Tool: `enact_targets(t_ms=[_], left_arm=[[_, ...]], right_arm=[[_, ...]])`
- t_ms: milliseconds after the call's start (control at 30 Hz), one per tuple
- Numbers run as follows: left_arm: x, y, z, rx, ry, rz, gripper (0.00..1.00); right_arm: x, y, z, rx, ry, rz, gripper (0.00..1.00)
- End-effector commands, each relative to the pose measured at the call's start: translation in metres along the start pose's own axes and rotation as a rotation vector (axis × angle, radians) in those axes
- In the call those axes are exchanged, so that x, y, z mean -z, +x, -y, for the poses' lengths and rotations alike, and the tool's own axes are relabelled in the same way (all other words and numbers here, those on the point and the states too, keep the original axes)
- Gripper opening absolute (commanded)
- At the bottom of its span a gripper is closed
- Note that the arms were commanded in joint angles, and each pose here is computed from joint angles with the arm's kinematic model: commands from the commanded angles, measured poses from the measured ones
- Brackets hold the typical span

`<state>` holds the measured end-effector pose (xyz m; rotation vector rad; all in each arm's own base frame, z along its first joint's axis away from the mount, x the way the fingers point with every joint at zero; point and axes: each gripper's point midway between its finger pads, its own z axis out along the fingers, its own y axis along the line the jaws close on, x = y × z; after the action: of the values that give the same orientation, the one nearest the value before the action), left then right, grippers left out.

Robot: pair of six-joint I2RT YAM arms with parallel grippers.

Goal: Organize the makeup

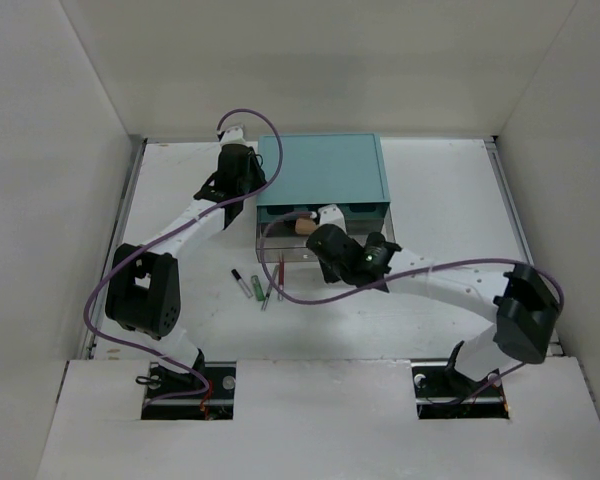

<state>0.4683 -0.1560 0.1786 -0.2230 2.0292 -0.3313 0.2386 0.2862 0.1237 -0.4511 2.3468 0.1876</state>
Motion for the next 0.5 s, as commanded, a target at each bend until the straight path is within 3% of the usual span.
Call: enact_targets(t_ms=[0,467], left_arm=[[0.012,0.075,-0.028,-0.094,-0.081,-0.247,0.1],[0.01,0.08,-0.026,-0.14,-0.088,-0.264,0.08]], right_arm=[[-0.008,-0.067,0.012,-0.069,0.098,0.157,0.09],[-0.052,-0.145,0.049,-0.187,0.405,0.384,0.11]])
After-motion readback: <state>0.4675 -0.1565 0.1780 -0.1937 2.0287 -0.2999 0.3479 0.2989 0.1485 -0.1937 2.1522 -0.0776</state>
